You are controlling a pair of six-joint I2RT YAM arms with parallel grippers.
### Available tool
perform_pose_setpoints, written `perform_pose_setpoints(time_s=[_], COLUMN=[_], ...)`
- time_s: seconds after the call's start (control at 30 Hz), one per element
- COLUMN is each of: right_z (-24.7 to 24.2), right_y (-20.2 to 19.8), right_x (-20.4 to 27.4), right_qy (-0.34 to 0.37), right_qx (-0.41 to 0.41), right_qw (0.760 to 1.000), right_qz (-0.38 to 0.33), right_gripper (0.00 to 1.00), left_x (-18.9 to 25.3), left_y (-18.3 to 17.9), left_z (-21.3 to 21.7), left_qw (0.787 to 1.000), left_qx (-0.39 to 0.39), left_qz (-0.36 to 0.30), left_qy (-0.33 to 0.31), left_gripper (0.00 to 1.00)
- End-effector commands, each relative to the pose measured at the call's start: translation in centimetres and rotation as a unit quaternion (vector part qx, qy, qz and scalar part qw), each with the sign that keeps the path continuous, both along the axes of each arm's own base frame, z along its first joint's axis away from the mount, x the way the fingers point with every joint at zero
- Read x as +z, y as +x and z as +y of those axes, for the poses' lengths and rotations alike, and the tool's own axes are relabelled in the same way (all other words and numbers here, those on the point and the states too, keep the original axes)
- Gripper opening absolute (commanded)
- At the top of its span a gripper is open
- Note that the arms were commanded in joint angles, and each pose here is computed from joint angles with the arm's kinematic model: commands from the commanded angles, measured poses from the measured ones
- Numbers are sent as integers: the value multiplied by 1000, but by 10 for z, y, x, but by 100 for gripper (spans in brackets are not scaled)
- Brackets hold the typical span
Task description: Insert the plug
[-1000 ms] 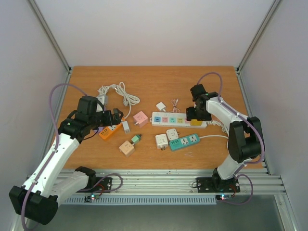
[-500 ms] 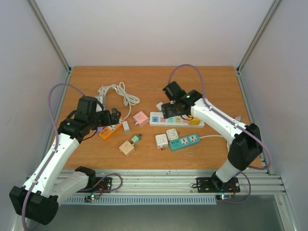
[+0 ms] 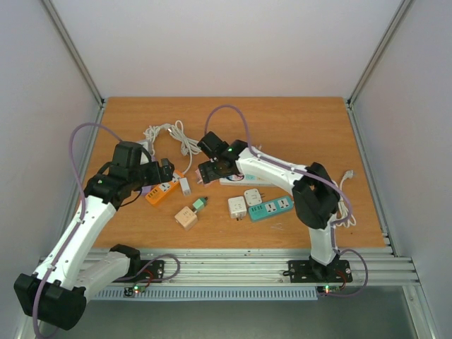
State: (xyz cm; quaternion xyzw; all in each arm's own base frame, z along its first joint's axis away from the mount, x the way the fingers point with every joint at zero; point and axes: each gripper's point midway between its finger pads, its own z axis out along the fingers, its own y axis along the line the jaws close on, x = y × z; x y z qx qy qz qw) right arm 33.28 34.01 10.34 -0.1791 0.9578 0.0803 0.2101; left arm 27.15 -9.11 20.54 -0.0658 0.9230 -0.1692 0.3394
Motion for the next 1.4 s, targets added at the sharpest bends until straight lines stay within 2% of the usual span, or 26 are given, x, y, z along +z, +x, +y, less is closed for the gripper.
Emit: perform_pose_setpoints(time_s=[0.0, 0.27, 0.47, 0.53, 0.7, 0.8, 0.9, 1.1, 1.27, 1.37], right_z=[36, 47, 48, 46, 41, 42, 41, 34, 31, 16], right_y=[9, 0, -3, -2, -2, -2, -2, 5, 9, -1], right_x=[2, -27, -31, -32, -34, -39, -43, -34, 8, 36], right_qy=[40, 25, 21, 13, -1, -4, -7, -20, 20, 39], right_qx=[37, 74, 92, 92, 94, 94, 91, 83, 82, 72], right_qw=[998, 996, 994, 994, 994, 994, 994, 996, 996, 995], right_qz=[1, 53, 62, 58, 56, 60, 61, 37, -33, -65], right_gripper=[93, 87, 63, 63, 76, 77, 74, 56, 53, 52], left_x=[10, 9, 8, 8, 8, 8, 9, 12, 13, 20], left_y=[3, 3, 3, 3, 3, 4, 4, 2, 2, -4], left_z=[1, 0, -1, -2, -3, -3, -3, -9, -16, -35], left_qw=[1000, 1000, 1000, 1000, 1000, 1000, 1000, 999, 998, 993], left_qx=[2, 0, -1, -3, -6, -7, -6, -22, -39, -87], left_qz=[-19, -17, -15, -15, -16, -17, -17, -23, -27, -32], left_qy=[-5, -7, -9, -10, -13, -14, -14, -23, -35, -77], left_gripper=[98, 99, 99, 99, 100, 99, 99, 99, 99, 99])
